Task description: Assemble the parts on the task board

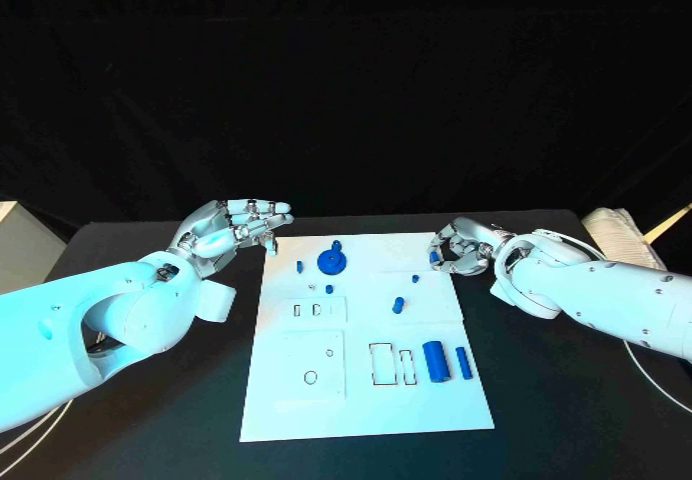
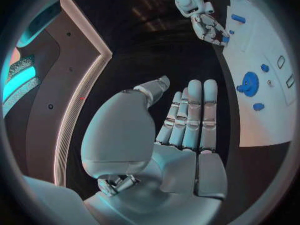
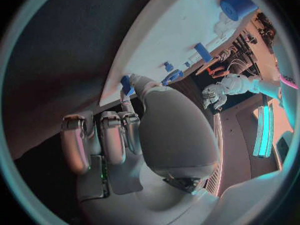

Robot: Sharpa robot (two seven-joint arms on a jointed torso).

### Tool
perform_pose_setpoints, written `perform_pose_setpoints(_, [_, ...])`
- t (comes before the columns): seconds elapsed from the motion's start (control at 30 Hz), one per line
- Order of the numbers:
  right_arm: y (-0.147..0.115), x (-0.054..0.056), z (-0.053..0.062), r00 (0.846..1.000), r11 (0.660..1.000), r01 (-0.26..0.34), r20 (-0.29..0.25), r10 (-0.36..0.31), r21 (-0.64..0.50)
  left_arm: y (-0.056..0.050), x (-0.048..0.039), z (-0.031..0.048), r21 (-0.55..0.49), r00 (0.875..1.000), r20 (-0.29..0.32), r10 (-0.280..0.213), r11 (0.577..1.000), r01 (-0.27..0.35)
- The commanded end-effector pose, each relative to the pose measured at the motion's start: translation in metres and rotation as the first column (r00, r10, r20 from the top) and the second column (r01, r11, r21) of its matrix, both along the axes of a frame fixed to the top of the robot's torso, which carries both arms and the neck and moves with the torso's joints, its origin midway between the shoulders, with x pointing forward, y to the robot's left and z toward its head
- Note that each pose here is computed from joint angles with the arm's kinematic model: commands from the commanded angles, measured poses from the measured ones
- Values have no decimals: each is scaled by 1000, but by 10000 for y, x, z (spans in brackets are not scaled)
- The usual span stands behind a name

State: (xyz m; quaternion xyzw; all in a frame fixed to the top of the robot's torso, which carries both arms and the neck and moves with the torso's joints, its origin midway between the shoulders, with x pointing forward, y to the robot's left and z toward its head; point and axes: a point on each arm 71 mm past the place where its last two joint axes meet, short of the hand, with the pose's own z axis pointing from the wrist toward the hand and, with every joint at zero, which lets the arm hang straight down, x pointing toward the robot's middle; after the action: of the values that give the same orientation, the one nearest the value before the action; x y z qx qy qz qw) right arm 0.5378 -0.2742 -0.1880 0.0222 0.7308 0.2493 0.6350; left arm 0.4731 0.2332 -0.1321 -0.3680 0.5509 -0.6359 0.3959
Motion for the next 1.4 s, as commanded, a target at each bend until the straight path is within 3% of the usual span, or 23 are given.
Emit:
perform_pose_setpoints(0.03, [14, -6, -10, 1000, 1000, -10, 2, 10, -7, -20, -11, 11, -6, 1000, 6, -19, 1000, 20])
perform_pose_setpoints(0.7, [9, -18, 48, 996, 999, 44, 77, -44, 2, -11, -12, 12, -6, 1000, 6, -18, 1000, 18])
perform_pose_setpoints(0.97, [100, -76, 236, 996, 999, 47, 78, -47, 4, 11, 6, 4, -3, 1000, 4, -11, 1000, 11])
perform_pose_setpoints(1.13, [276, -164, 344, 996, 999, 32, 85, -32, 4, 20, 40, -12, 0, 1000, 3, -5, 1000, 5])
perform_pose_setpoints(1.4, [828, -419, 408, 997, 999, -45, 66, 45, 1, -28, 87, -64, 19, 1000, -8, -14, 1000, 14])
